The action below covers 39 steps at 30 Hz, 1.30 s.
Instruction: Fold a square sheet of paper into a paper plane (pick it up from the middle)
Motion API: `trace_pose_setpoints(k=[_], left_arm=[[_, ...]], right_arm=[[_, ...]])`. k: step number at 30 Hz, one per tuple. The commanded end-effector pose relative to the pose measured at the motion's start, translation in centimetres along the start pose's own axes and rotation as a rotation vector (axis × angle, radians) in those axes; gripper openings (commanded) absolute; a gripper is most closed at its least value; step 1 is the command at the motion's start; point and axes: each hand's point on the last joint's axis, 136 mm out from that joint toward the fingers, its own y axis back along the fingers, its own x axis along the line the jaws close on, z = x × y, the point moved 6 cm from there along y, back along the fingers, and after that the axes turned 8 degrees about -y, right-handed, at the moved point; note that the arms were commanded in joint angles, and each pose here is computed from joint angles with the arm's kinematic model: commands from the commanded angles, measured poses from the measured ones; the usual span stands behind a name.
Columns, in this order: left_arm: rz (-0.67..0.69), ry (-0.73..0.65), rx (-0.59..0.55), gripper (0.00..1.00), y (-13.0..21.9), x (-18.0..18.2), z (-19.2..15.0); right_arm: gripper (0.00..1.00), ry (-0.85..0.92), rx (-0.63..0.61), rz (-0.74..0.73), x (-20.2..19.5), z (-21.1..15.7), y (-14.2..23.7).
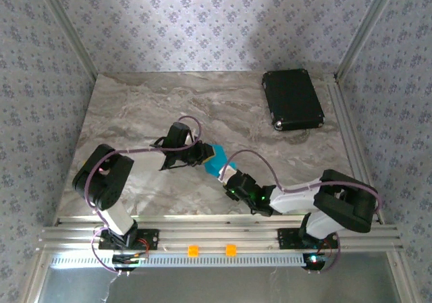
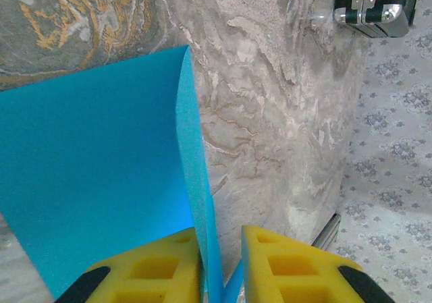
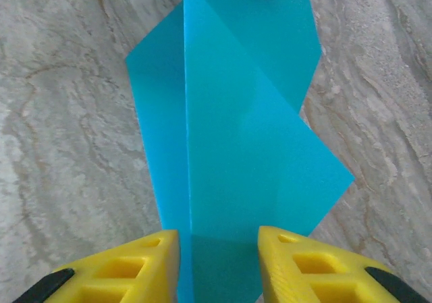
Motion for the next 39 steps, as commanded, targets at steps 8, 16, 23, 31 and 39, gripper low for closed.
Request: trace_pose_setpoints(k=[8, 16, 23, 31, 39], left_arm=[[-0.032, -0.034, 0.017, 0.20, -0.2, -1.0, 0.3], [-0.027, -0.027, 0.022, 0.20, -0.4, -0.5, 0.1], [-0.028, -0.026, 0.021, 0.19, -0.4, -0.5, 0.0], [-0.025, -0.021, 0.021, 0.19, -0.5, -0.5, 0.0], [-0.017, -0.020, 0.015, 0.20, -0.3, -0.5, 0.0]], right_arm=[[0.27, -0.027, -0.009, -0.040, -0.2, 0.4, -0.7], [0.20, -0.067, -0.028, -0.025, -0.2, 0.5, -0.8], [0.17, -0.095, -0.024, -0.007, 0.0, 0.3, -1.0], [0.14, -0.110, -0.024, 0.017, 0.1, 0.4, -1.1], [0.08, -0.168, -0.003, 0.055, 0.2, 0.0, -1.4]])
